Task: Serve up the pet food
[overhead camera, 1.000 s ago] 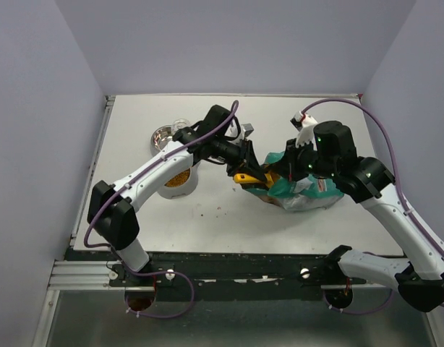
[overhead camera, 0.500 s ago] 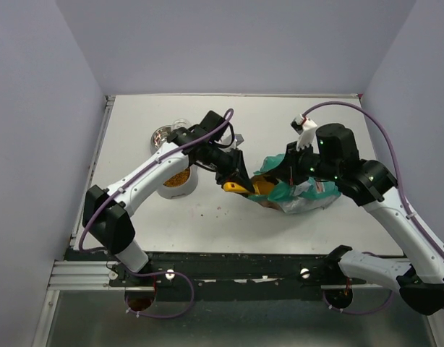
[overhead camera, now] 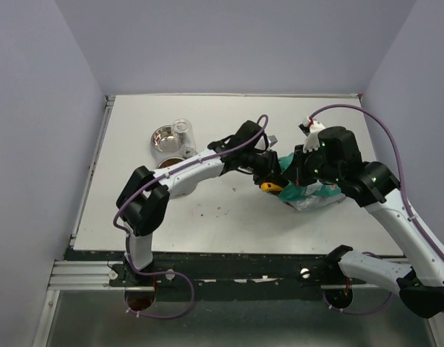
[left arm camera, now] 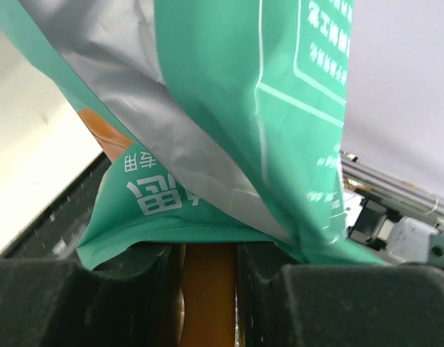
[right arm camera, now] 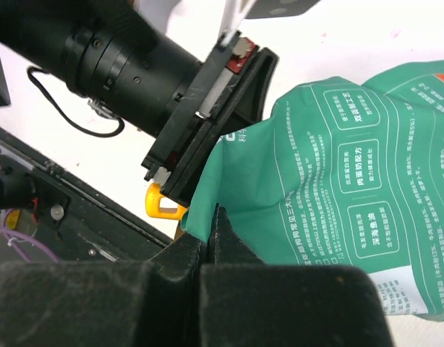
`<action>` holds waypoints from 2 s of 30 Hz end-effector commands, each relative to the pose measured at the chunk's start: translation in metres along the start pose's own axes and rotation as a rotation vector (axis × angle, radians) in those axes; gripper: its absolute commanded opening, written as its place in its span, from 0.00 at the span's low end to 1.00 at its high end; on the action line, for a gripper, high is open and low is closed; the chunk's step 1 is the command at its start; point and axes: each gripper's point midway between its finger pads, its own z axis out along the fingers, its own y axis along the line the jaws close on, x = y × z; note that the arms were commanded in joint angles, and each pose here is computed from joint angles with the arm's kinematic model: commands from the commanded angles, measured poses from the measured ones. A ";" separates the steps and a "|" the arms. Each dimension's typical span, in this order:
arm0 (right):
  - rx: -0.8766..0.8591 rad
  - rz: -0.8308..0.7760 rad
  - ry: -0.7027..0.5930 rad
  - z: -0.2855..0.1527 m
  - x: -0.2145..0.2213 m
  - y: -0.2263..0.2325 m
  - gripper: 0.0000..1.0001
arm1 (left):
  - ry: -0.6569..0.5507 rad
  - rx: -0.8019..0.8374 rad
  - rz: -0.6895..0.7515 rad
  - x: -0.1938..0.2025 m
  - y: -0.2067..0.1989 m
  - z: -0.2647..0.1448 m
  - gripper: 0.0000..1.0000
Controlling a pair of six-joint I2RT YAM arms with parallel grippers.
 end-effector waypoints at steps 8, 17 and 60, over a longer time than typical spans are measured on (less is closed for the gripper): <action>-0.107 0.149 -0.320 -0.063 -0.048 0.030 0.00 | -0.170 0.637 0.382 0.014 -0.070 -0.024 0.00; 0.158 0.245 -0.350 -0.075 -0.040 -0.018 0.00 | -0.130 0.604 0.458 0.055 -0.053 -0.050 0.00; 0.234 0.199 -0.402 -0.075 -0.062 -0.028 0.00 | -0.166 0.495 0.229 0.066 -0.029 -0.137 0.00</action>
